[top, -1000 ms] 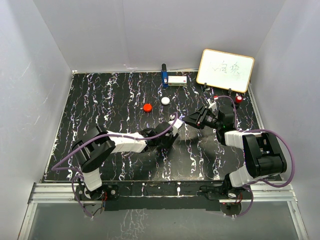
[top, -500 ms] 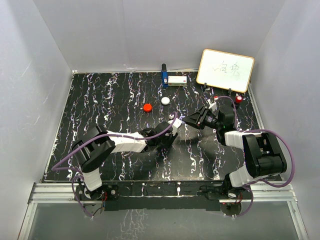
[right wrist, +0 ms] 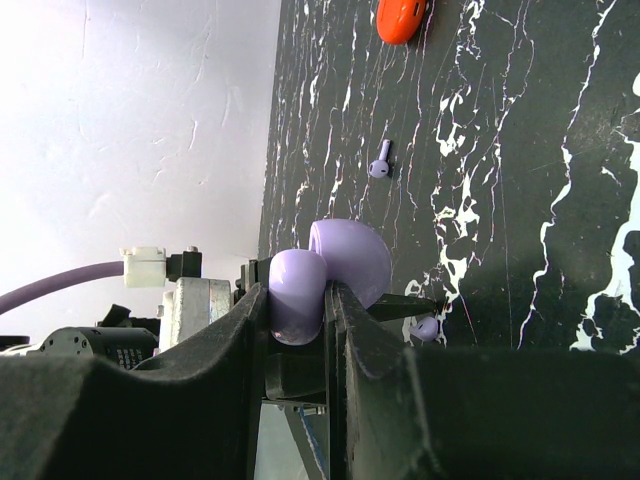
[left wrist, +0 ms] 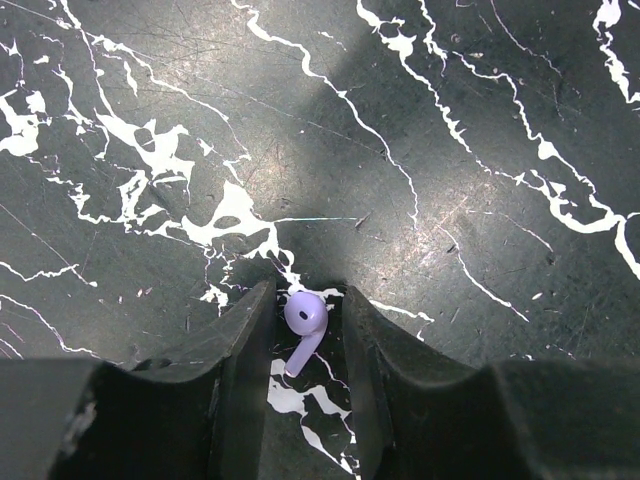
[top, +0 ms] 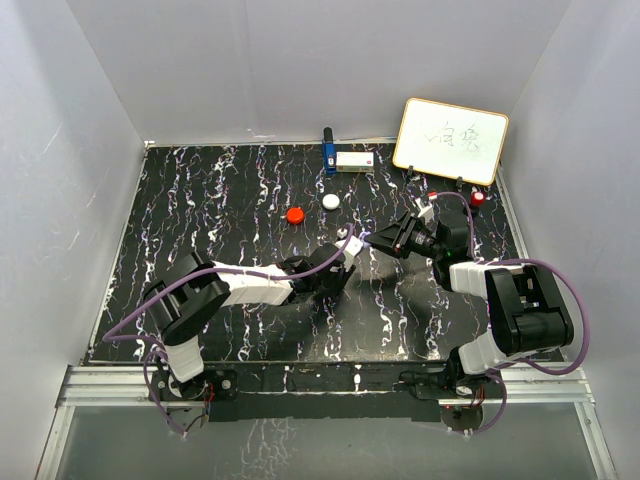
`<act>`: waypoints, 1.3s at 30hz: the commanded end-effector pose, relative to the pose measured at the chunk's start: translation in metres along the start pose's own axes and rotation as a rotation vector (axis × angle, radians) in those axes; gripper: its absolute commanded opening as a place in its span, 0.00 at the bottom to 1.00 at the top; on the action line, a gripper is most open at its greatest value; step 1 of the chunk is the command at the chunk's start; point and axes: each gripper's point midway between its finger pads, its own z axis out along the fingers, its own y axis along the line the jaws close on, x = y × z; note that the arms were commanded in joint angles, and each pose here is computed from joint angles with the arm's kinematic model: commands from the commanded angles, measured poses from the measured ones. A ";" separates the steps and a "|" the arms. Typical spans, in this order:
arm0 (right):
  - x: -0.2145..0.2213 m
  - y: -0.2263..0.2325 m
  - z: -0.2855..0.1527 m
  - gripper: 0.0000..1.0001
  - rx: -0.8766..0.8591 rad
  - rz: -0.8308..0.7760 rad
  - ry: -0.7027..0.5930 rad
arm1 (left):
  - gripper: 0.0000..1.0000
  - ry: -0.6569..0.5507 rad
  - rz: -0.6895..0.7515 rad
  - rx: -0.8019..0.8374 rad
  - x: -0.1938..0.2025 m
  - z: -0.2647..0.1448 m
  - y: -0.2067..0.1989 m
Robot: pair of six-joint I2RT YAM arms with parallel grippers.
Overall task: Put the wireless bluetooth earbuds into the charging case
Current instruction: Pick up the earbud from the center of the board.
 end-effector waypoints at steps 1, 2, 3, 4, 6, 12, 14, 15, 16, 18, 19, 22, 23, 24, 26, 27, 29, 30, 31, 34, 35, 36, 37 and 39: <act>-0.006 0.017 -0.003 0.00 -0.061 -0.087 -0.020 | 0.30 0.102 -0.001 -0.014 0.031 -0.009 0.005; -0.006 0.017 -0.003 0.00 -0.060 -0.087 -0.021 | 0.28 0.104 -0.001 -0.012 0.032 -0.009 0.005; -0.007 0.018 -0.003 0.00 -0.062 -0.089 -0.021 | 0.25 0.105 -0.002 -0.012 0.032 -0.009 0.005; -0.006 0.018 -0.003 0.00 -0.061 -0.087 -0.020 | 0.23 0.106 -0.002 -0.014 0.033 -0.009 0.005; -0.006 0.018 -0.003 0.00 -0.062 -0.087 -0.020 | 0.22 0.105 -0.002 -0.015 0.033 -0.009 0.006; -0.006 0.017 -0.003 0.00 -0.060 -0.086 -0.021 | 0.17 0.097 -0.005 -0.019 0.030 -0.010 0.006; -0.006 0.016 -0.002 0.00 -0.060 -0.086 -0.021 | 0.13 0.090 -0.004 -0.025 0.027 -0.010 0.007; -0.006 0.017 -0.002 0.00 -0.061 -0.086 -0.019 | 0.12 0.084 -0.004 -0.029 0.025 -0.011 0.008; -0.006 0.017 -0.002 0.00 -0.061 -0.086 -0.020 | 0.10 0.075 -0.006 -0.034 0.021 -0.012 0.008; -0.007 0.017 -0.002 0.00 -0.060 -0.086 -0.020 | 0.07 0.040 -0.015 -0.048 0.006 -0.018 0.010; -0.006 0.016 -0.002 0.00 -0.060 -0.085 -0.019 | 0.06 0.018 -0.022 -0.053 -0.003 -0.022 0.010; -0.005 0.016 -0.002 0.00 -0.060 -0.083 -0.015 | 0.06 -0.077 -0.061 -0.056 -0.038 -0.041 0.015; -0.006 0.016 -0.002 0.00 -0.061 -0.083 -0.013 | 0.06 -0.110 -0.086 -0.052 -0.050 -0.048 0.018; -0.005 0.016 -0.002 0.00 -0.061 -0.083 -0.013 | 0.06 -0.145 -0.113 -0.040 -0.061 -0.056 0.021; -0.005 0.016 -0.002 0.00 -0.060 -0.081 -0.013 | 0.03 -0.221 -0.179 0.001 -0.082 -0.072 0.028; -0.005 0.016 -0.002 0.00 -0.061 -0.081 -0.013 | 0.02 -0.262 -0.214 0.027 -0.092 -0.080 0.031; -0.005 0.015 -0.002 0.00 -0.060 -0.073 -0.011 | 0.00 -0.337 -0.266 0.071 -0.108 -0.094 0.037; -0.005 0.015 -0.002 0.00 -0.061 -0.072 -0.010 | 0.00 -0.367 -0.283 0.086 -0.114 -0.100 0.039; -0.004 0.016 -0.002 0.00 -0.063 -0.071 -0.009 | 0.00 -0.396 -0.292 0.100 -0.119 -0.103 0.040; -0.002 0.018 -0.002 0.00 -0.077 -0.057 -0.004 | 0.00 -0.487 -0.295 0.140 -0.135 -0.118 0.038; -0.002 0.019 -0.002 0.00 -0.084 -0.052 -0.003 | 0.00 -0.519 -0.304 0.161 -0.140 -0.121 0.037; -0.001 0.021 -0.002 0.00 -0.091 -0.050 -0.002 | 0.00 -0.547 -0.313 0.182 -0.144 -0.124 0.036; 0.000 0.022 -0.002 0.00 -0.095 -0.043 0.000 | 0.00 -0.579 -0.320 0.208 -0.147 -0.128 0.035; 0.003 0.026 0.000 0.00 -0.109 -0.033 0.005 | 0.00 -0.638 -0.333 0.244 -0.152 -0.134 0.034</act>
